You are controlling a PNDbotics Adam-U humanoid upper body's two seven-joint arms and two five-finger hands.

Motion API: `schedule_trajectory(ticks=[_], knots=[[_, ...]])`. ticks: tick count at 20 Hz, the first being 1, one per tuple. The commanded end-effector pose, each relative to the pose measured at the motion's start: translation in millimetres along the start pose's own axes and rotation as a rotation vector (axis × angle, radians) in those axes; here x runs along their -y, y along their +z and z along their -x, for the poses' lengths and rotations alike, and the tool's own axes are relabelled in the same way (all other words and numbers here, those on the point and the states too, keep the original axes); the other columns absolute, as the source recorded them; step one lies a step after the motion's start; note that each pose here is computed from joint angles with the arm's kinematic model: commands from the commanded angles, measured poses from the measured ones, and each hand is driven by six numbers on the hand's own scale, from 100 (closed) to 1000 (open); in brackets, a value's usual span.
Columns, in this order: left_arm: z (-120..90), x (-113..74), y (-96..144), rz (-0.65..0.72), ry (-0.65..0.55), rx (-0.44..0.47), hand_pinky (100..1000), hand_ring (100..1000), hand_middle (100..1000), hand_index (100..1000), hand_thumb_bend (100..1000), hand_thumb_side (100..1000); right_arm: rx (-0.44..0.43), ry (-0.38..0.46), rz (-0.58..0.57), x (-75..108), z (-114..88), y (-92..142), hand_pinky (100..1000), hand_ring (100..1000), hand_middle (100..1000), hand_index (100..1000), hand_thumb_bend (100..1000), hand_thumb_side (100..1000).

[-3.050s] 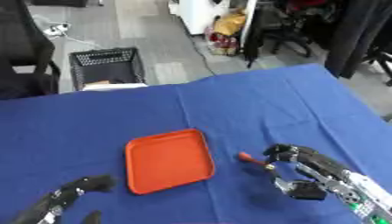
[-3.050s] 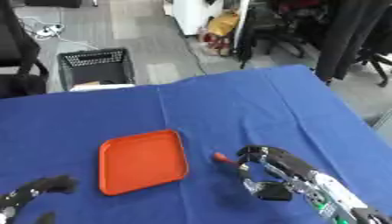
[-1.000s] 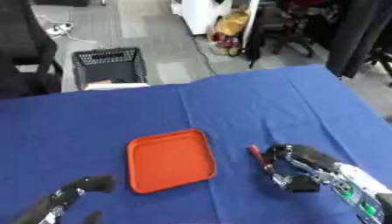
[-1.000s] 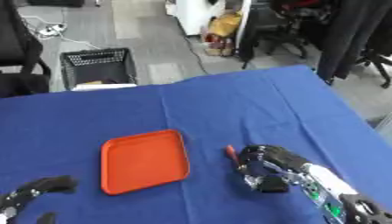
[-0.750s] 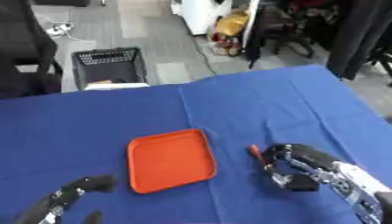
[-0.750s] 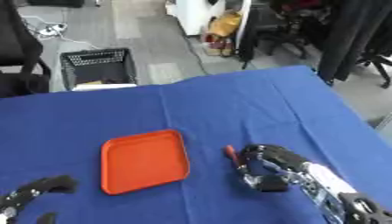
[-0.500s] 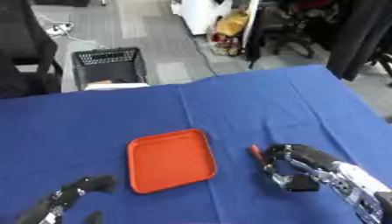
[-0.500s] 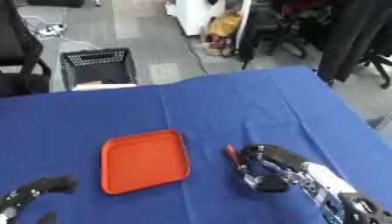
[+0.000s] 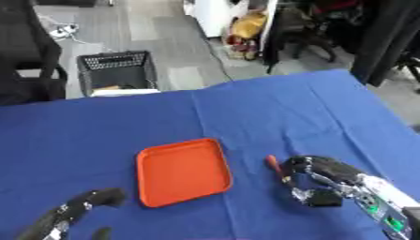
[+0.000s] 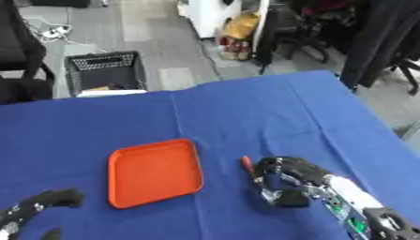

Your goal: Pick up objects on the table and place them in the box.

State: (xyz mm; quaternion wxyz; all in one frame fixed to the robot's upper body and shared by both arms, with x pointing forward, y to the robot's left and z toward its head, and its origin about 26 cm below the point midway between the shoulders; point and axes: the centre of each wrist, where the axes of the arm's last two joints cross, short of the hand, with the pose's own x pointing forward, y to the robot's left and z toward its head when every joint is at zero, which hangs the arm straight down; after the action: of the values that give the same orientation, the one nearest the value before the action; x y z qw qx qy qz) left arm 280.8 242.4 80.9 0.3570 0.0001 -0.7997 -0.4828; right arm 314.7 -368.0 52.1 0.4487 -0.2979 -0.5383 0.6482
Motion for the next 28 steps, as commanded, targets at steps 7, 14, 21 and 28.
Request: schedule_trajectory(ticks=[7, 14, 21, 28], knots=[[-3.1, -4.8, -3.0, -0.002, -0.015, 0.015, 910, 798, 861, 1000, 100, 706, -0.023, 0.048, -0.041, 4.4, 4.5, 5.2, 747, 834, 836, 780, 100, 872], [-3.0, -4.8, -3.2, -0.002, -0.014, 0.015, 910, 798, 861, 1000, 100, 707, -0.042, 0.086, -0.066, 6.3, 3.8, 4.6, 752, 845, 844, 786, 100, 859], [-2.8, -4.7, -3.3, -0.001, -0.014, 0.015, 910, 798, 861, 1000, 100, 707, -0.064, 0.125, -0.075, 9.6, 2.6, 4.0, 752, 852, 848, 781, 100, 798], [-2.8, -4.6, -3.3, 0.0, -0.015, 0.015, 910, 798, 861, 1000, 100, 709, -0.1, 0.257, -0.054, 20.7, -4.9, 2.7, 744, 853, 840, 733, 180, 594]])
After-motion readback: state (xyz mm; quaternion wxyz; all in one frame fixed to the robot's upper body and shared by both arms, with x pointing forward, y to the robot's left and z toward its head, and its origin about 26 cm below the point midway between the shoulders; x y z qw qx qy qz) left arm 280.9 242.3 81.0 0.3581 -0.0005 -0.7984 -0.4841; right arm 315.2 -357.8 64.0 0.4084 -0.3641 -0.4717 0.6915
